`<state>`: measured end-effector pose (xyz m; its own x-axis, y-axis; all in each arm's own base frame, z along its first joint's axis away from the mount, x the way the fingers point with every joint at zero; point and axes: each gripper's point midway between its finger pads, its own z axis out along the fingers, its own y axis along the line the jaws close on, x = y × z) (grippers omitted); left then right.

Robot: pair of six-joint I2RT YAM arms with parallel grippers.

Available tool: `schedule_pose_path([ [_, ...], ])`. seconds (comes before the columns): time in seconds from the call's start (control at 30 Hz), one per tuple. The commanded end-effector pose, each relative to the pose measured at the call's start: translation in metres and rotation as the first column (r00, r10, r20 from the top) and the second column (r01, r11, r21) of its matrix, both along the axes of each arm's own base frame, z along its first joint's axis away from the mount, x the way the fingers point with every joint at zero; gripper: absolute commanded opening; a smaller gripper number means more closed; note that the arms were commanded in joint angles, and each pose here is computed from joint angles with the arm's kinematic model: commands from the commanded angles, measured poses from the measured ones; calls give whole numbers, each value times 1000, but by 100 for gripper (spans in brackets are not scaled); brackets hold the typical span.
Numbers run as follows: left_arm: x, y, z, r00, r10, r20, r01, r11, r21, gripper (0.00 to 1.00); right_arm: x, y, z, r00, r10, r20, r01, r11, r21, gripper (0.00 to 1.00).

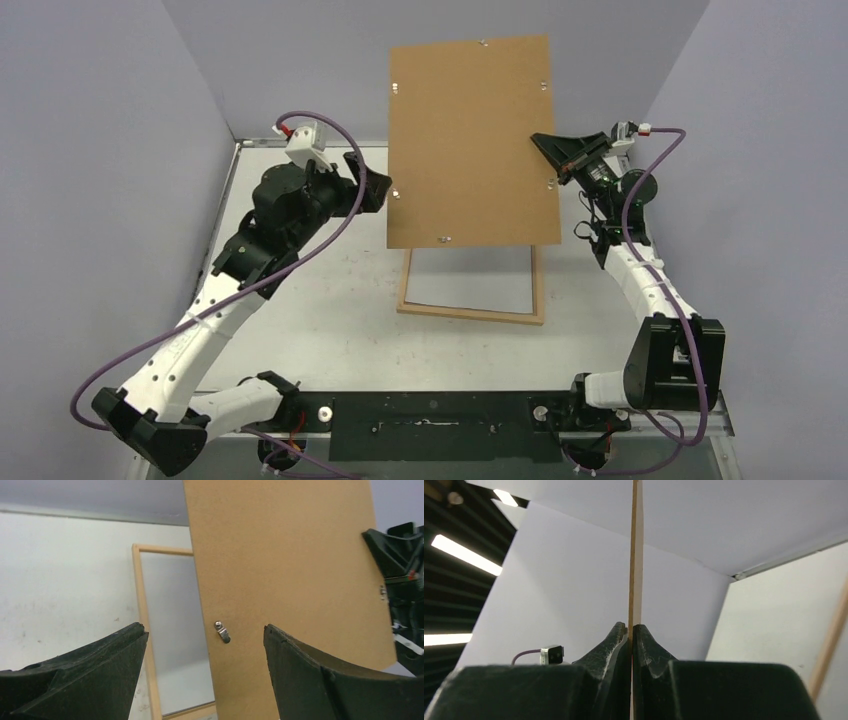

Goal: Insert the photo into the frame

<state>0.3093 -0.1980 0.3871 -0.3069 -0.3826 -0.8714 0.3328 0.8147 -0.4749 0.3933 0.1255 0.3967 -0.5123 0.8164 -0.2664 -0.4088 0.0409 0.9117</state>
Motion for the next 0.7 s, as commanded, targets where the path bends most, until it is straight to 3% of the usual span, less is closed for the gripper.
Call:
schedule_pose_path([
  [0.0, 19, -1, -9, 999, -22, -34, 20, 998, -57, 85, -6, -21, -1, 993, -111, 46, 116, 987, -113, 0],
  [0.13, 43, -6, -36, 993, -52, -109, 46, 997, -62, 85, -1, -34, -23, 986, -165, 12, 164, 971, -172, 0],
  [0.33, 72, -8, -115, 947, -88, -308, 85, 996, -23, 84, 2, -52, -71, 968, -235, -85, 202, 935, -291, 0],
  [0.67, 106, -35, -238, 765, -204, -610, 239, 971, -25, 68, -1, -61, -102, 952, -260, -163, 192, 919, -345, 0],
])
